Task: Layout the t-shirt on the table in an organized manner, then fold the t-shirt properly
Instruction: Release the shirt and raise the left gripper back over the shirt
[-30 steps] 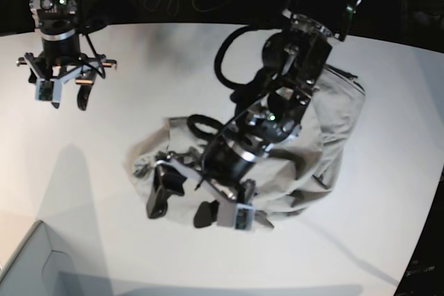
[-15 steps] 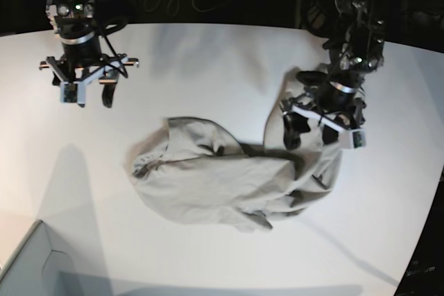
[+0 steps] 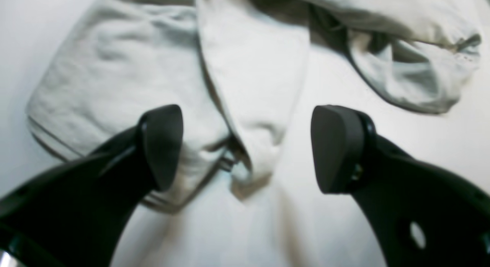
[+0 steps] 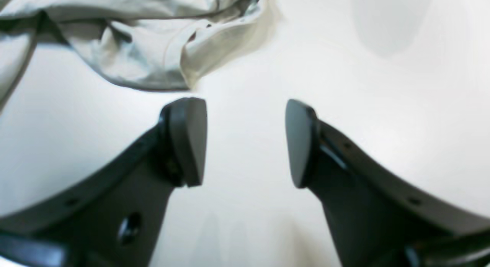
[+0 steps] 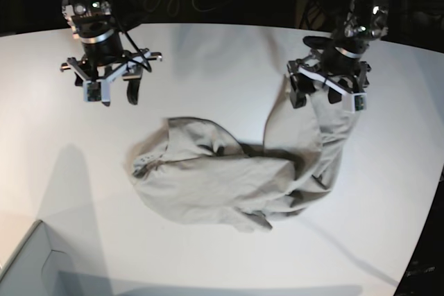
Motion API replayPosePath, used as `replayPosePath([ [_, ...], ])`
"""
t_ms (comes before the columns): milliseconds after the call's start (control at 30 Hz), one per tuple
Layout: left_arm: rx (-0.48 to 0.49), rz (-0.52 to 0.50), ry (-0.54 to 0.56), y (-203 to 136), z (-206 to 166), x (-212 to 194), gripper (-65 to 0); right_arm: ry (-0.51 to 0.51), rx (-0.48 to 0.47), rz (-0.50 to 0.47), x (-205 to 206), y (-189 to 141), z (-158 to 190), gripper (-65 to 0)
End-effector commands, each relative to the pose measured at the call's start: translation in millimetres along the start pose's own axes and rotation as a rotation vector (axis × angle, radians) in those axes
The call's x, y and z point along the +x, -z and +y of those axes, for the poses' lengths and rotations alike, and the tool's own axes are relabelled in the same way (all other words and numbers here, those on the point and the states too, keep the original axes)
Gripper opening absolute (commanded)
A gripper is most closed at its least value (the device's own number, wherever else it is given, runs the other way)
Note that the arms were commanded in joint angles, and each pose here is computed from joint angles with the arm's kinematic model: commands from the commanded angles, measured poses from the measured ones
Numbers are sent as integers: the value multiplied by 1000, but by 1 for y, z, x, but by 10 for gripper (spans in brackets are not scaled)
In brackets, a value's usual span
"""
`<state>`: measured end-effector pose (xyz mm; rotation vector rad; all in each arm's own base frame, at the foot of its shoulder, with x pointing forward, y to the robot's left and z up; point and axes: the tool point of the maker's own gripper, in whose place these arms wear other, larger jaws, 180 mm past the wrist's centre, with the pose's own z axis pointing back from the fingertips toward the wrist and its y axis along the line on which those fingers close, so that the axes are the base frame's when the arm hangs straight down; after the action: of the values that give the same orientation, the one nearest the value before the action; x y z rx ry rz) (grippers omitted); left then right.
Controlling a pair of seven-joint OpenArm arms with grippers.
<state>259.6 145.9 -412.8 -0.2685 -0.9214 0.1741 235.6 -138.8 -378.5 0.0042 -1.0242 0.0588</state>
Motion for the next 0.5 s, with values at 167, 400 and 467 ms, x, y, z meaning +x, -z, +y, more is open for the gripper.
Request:
replayPosePath([
  [167,24,4,-5,17,13,-2,-144,-7,6,-39,9,-2,-1,-320],
  [400,18,-21,-6,29,11,14,-145,-7,7,-34,8,-3,0,-320],
  [467,15,-27,-1,32,9,19,-145,-7,7,-34,8,-3,0,-320],
])
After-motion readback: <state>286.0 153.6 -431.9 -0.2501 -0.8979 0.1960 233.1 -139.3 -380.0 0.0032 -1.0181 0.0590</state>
